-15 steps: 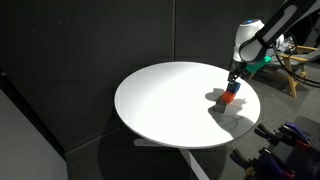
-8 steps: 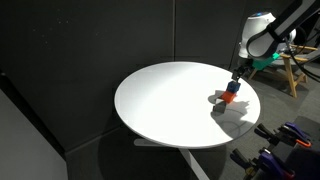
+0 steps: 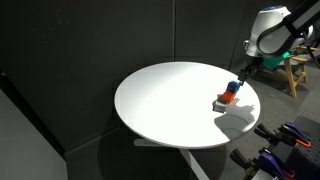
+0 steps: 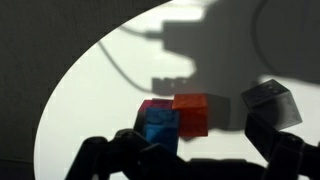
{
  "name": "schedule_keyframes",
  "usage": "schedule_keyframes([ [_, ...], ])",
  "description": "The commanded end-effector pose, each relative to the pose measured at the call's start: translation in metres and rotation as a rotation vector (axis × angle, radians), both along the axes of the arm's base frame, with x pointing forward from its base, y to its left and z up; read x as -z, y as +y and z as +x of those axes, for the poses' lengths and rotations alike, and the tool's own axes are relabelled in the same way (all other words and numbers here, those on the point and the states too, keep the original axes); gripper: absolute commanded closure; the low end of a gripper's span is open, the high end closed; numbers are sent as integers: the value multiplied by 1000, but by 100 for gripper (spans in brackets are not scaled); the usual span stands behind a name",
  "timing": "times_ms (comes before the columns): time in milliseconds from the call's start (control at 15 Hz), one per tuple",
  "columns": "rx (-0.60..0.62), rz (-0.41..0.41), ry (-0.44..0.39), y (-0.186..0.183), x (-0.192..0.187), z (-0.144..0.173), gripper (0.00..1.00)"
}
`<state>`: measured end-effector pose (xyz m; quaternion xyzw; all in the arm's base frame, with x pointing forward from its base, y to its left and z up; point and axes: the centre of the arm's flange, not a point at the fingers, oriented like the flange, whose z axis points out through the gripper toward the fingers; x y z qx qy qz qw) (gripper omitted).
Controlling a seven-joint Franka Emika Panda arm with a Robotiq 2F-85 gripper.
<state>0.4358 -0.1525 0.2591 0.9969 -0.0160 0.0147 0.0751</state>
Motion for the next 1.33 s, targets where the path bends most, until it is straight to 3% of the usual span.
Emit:
schedule_keyframes([
  [0, -71, 48, 2, 8, -19, -25, 0],
  [400, -158, 87, 84, 25, -36, -48, 0],
  [933, -1, 73, 129, 52, -64, -66, 0],
  [1267, 148, 39, 102, 74, -83, -69, 0],
])
